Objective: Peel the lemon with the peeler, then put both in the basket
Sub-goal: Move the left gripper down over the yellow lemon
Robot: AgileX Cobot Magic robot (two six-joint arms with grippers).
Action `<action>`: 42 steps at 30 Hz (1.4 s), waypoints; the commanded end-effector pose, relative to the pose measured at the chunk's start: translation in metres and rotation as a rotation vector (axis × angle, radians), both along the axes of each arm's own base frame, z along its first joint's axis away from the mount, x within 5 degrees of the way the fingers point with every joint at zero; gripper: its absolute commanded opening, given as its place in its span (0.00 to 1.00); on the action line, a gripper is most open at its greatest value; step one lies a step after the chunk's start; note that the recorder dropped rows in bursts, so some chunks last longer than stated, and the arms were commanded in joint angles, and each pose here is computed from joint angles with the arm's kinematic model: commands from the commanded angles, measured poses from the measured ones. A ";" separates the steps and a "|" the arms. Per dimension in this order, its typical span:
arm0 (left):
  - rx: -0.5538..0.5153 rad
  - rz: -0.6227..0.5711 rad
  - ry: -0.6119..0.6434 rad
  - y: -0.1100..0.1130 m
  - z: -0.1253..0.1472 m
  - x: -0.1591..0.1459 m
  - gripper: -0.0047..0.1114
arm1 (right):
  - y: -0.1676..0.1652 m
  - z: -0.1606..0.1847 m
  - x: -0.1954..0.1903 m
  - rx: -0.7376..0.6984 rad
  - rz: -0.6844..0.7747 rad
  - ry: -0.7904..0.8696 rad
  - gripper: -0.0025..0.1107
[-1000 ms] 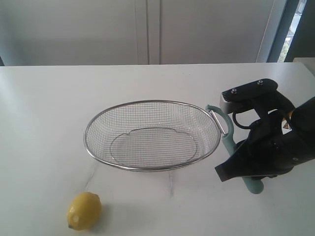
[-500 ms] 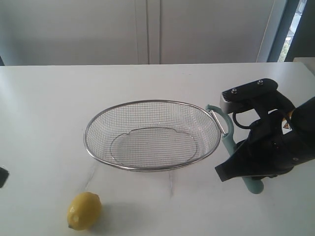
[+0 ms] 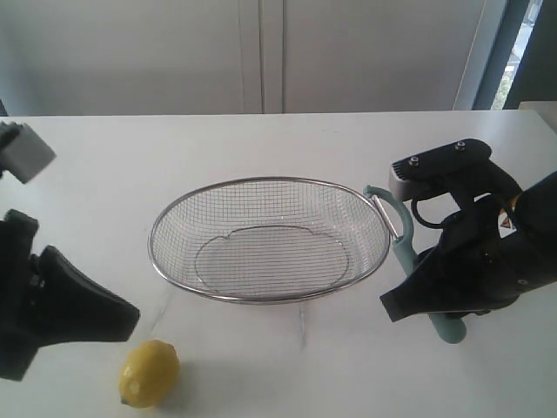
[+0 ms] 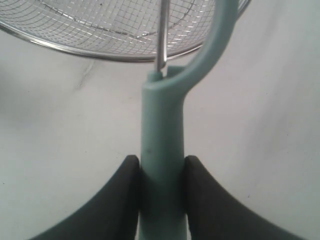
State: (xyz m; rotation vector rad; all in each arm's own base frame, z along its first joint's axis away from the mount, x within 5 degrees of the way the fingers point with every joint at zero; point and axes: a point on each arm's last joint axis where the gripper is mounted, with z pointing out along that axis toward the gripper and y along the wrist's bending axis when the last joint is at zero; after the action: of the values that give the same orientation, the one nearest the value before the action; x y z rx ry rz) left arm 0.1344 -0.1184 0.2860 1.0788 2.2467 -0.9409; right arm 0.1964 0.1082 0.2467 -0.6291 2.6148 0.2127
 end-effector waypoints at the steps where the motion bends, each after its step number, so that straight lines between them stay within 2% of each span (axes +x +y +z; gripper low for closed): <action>1: 0.088 -0.011 0.051 -0.015 -0.013 0.000 0.04 | -0.001 0.002 0.000 0.004 0.002 -0.024 0.02; 7: 0.275 -0.072 0.066 -0.043 -0.026 0.002 0.04 | -0.001 0.002 0.000 0.004 0.002 -0.024 0.02; 14: 0.655 0.038 -0.018 -0.067 -0.035 0.011 0.04 | -0.001 0.002 0.000 0.004 0.002 -0.024 0.02; 16: 0.709 0.060 -0.025 -0.072 -0.039 0.012 0.04 | -0.001 0.002 0.000 0.004 0.002 -0.024 0.02; 20: 0.708 0.077 -0.001 -0.079 -0.046 0.012 0.04 | -0.001 0.002 0.000 0.004 0.002 -0.024 0.02; 42: 0.738 0.062 -0.034 -0.077 -0.046 0.014 0.04 | -0.001 0.002 0.000 0.004 0.002 -0.024 0.02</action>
State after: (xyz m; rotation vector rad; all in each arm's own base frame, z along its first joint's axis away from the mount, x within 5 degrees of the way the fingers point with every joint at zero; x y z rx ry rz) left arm 0.1511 -0.1955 0.2388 1.2602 2.6356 -0.0392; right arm 0.1964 0.1082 0.2467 -0.6291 2.6148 0.2127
